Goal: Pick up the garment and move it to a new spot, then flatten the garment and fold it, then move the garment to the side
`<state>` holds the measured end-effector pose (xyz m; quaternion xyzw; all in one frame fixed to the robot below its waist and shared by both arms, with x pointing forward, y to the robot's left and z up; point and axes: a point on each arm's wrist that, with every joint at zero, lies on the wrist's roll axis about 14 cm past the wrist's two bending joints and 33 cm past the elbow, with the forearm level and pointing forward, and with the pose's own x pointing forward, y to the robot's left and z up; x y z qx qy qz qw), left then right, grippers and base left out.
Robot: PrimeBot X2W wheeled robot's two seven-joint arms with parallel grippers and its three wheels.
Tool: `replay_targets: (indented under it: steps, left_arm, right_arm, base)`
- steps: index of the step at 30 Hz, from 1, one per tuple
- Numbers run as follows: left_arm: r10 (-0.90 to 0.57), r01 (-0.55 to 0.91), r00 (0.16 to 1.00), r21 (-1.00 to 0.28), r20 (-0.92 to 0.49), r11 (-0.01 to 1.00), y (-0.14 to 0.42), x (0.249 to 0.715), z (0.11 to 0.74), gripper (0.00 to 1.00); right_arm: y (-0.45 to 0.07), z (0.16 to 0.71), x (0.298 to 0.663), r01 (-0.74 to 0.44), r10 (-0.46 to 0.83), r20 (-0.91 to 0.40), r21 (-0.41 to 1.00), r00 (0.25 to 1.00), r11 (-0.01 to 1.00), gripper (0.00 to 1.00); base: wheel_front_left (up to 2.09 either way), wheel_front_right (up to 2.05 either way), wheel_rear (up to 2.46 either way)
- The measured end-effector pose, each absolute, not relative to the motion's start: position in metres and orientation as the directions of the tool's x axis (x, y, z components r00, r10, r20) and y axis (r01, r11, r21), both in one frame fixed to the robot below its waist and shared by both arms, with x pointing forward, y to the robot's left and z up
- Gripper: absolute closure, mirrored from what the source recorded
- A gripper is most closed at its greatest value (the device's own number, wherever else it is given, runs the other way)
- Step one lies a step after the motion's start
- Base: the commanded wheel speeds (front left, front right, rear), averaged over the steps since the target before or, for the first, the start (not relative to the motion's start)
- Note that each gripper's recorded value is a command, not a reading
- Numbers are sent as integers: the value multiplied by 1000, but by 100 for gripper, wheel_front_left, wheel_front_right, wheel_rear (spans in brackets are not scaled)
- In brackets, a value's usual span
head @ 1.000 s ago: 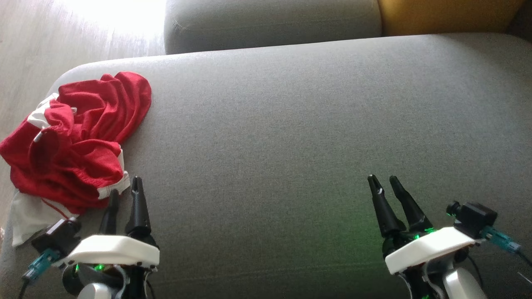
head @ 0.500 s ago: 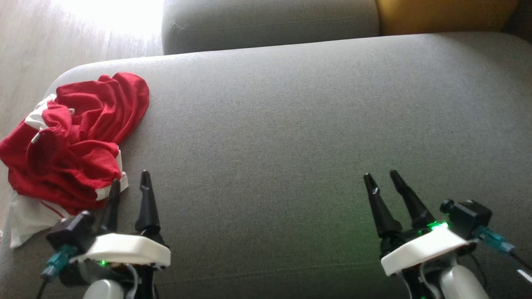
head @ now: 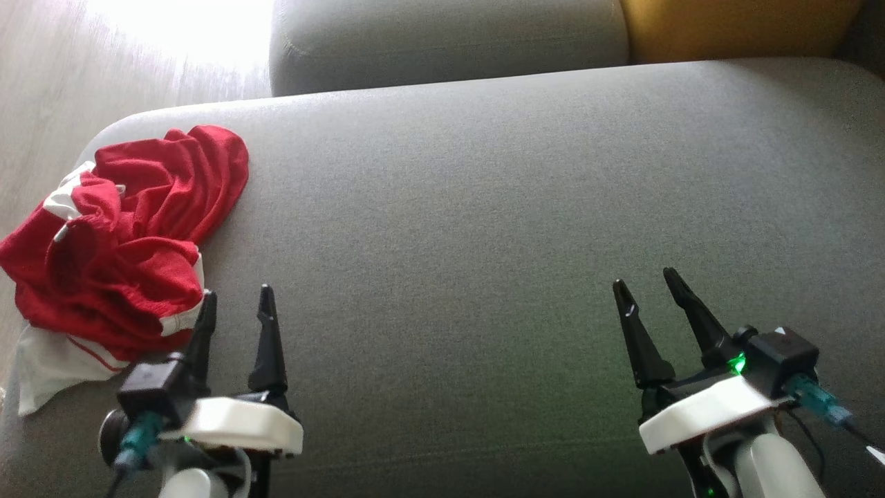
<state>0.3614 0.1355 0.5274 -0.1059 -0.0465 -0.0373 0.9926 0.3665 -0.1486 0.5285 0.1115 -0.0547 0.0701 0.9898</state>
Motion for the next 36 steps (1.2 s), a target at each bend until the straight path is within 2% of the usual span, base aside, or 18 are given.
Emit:
replay_targets:
  steps: [19, 36]
  left_arm:
    - [-110, 108, 979, 21, 173, 994, 122, 354, 537, 0]
    - [-90, 86, 982, 27, 167, 996, 129, 351, 535, 0]
  right_arm:
    - [-146, 547, 365, -160, 164, 195, -37, 967, 986, 0]
    - [-142, 549, 367, -171, 176, 202, -45, 963, 984, 0]
  base:
    - [0, 0, 0]
    - [0, 0, 0]
